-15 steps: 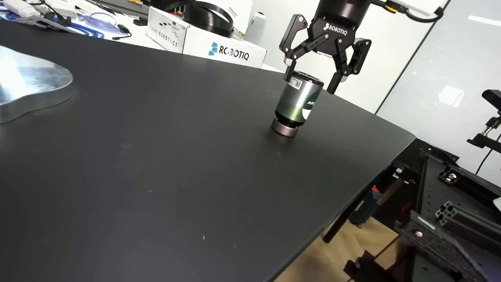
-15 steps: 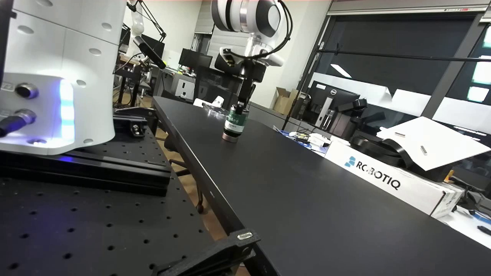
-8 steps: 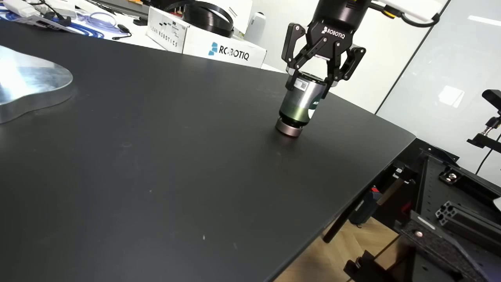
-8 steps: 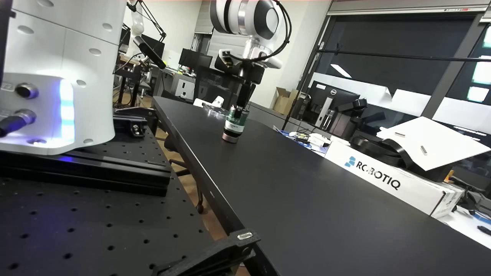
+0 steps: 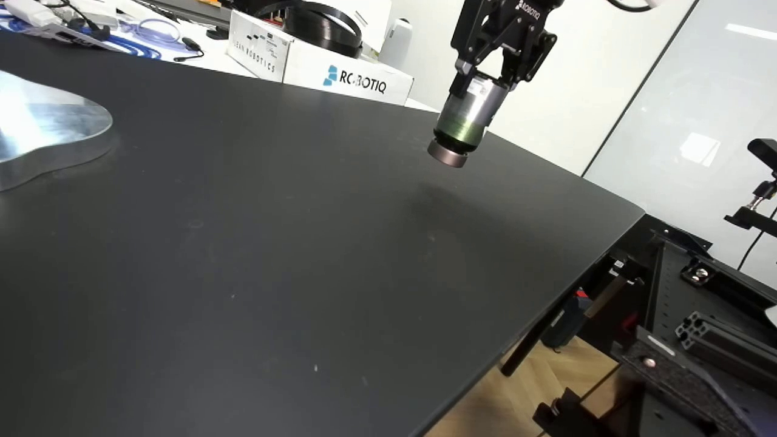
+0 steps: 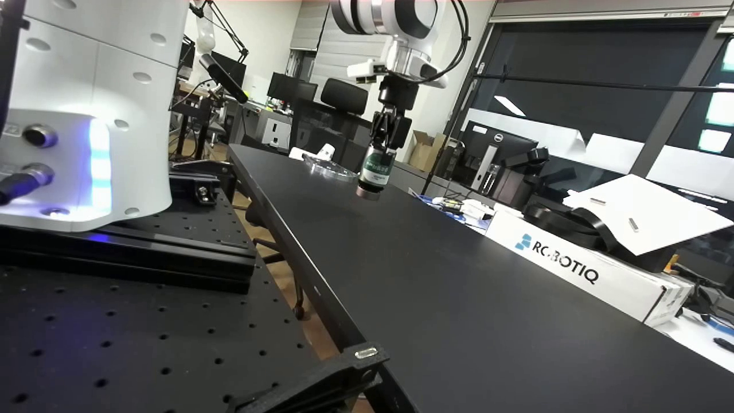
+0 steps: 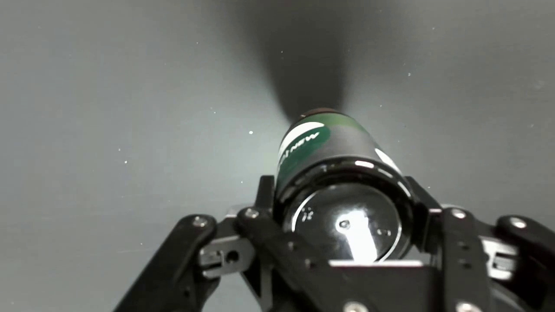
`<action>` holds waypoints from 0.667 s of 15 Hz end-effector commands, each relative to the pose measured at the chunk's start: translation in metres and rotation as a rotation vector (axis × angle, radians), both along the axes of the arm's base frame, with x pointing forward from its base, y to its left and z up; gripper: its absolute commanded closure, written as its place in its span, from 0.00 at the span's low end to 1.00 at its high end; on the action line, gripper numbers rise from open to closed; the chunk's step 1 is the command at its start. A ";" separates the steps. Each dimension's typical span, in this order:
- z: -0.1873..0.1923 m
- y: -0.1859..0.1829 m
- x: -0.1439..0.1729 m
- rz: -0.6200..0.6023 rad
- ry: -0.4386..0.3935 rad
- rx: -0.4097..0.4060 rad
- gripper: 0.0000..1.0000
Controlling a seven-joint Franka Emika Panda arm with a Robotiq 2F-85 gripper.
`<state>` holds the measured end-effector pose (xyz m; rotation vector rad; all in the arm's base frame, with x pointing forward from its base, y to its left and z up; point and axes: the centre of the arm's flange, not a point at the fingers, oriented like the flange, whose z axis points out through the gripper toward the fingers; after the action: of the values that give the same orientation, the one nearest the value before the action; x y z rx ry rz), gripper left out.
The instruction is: Move the bottle forward then to the left then twist it ninety degrees.
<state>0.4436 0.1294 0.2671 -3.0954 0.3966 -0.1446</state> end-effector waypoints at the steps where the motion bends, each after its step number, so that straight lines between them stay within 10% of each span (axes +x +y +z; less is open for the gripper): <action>1: 0.028 -0.018 0.009 0.199 0.035 0.033 0.55; 8: 0.028 -0.010 0.014 0.480 0.101 0.036 0.55; 9: 0.030 -0.013 0.016 0.493 0.106 0.037 0.30; 10: 0.029 -0.014 0.016 0.492 0.106 0.037 0.30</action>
<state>0.4599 0.1158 0.2961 -3.0582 -0.3603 0.0350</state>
